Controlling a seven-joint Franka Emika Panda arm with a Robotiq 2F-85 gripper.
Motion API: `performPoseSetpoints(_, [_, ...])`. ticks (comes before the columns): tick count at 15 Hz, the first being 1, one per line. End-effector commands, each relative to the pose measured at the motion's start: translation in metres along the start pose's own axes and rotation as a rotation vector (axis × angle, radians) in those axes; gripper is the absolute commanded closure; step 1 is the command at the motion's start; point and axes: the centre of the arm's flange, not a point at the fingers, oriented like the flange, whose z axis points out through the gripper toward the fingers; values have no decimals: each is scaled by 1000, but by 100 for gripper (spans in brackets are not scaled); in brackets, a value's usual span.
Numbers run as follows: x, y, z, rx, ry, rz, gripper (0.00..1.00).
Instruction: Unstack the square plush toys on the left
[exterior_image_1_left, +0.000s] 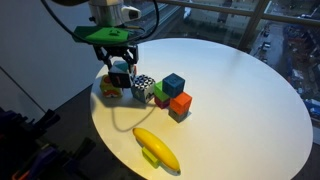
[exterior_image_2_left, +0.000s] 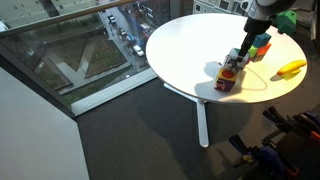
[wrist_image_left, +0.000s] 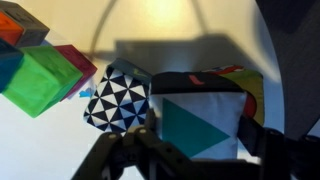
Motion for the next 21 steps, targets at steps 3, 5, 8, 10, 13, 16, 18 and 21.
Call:
performPoseSetpoints(3, [-3, 1, -7, -15, -7, 35, 65])
performPoseSetpoints(5, [-6, 3, -14, -28, -16, 61, 77])
performPoseSetpoints(8, [-15, 7, -27, -47, -28, 100, 88])
performPoseSetpoints(10, [-22, 10, -37, -47, -34, 120, 95])
performPoseSetpoints(13, [-34, 14, -50, -38, -50, 154, 96])
performPoseSetpoints(16, [-49, 16, -53, -29, -72, 173, 95])
performPoseSetpoints(18, [-59, 19, -51, -23, -83, 187, 95])
performPoseSetpoints(21, [-75, 23, -44, -12, -105, 210, 95])
